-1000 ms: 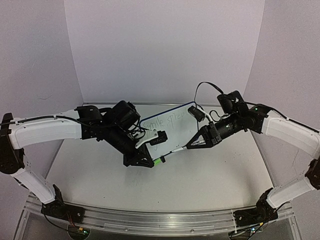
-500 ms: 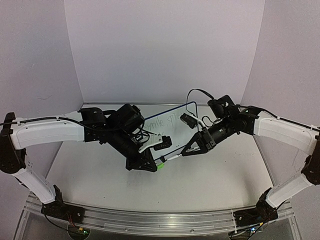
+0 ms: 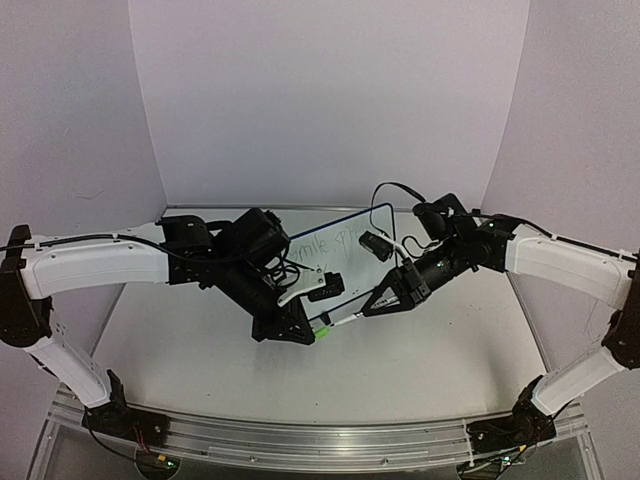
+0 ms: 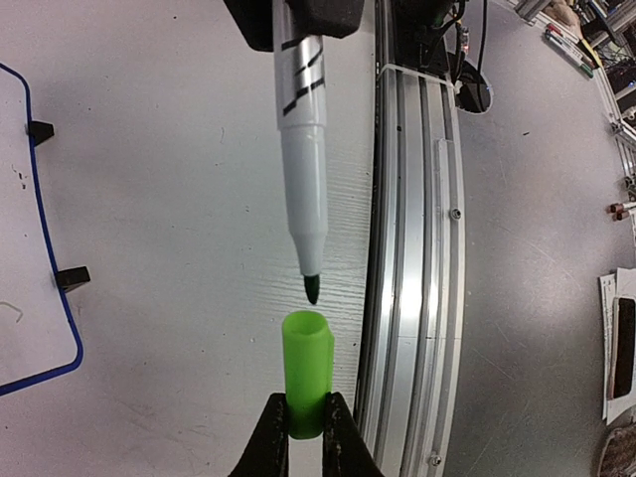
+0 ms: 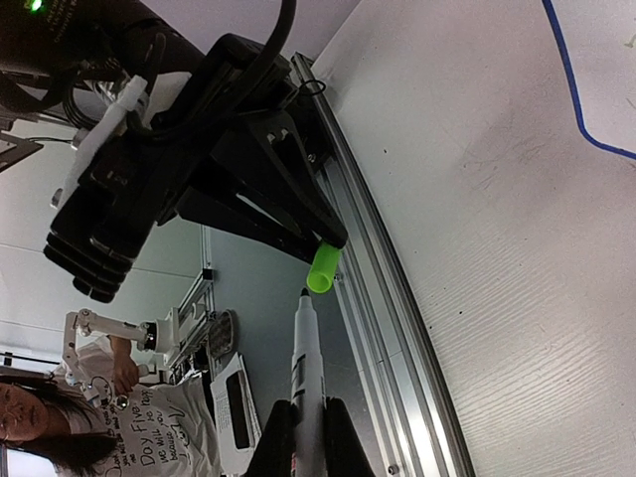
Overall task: Write a sentence on the whiteboard
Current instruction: Insert the whiteboard marker without the cap into the pen cap.
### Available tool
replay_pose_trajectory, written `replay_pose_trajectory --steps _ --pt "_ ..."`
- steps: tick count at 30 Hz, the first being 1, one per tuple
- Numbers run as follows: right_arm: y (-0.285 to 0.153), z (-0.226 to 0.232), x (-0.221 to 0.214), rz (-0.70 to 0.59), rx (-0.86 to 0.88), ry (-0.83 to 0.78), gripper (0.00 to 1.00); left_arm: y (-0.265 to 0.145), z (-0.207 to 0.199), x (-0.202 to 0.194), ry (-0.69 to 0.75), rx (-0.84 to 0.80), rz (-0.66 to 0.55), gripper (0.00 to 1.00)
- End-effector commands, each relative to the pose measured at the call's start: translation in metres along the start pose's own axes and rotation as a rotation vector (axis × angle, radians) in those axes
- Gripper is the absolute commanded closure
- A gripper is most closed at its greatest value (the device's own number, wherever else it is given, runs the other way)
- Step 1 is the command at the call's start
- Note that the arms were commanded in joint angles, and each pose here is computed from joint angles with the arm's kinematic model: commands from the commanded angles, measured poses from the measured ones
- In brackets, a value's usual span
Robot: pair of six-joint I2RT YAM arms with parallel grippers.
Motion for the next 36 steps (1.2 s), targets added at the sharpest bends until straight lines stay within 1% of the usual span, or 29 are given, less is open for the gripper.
replay_pose_trajectory --steps 1,36 --pt "0.005 -0.002 -0.003 0.022 0.011 -0.003 1.00 -0.009 0.000 0.020 0.023 0.007 -0.069 1.00" --pt "0.016 -0.001 0.004 0.052 0.025 -0.026 1.00 -0.008 -0.005 0.025 0.036 -0.015 -0.063 1.00"
Point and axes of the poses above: each gripper's point midway between its finger pads, its own y axis out along the fingers, its own z axis along the line the jaws close on, x = y × z, the point moved 5 cm from there along -y, back along the fingers, and after that the axes turned 9 degrees about y, right-handed, at the moved point
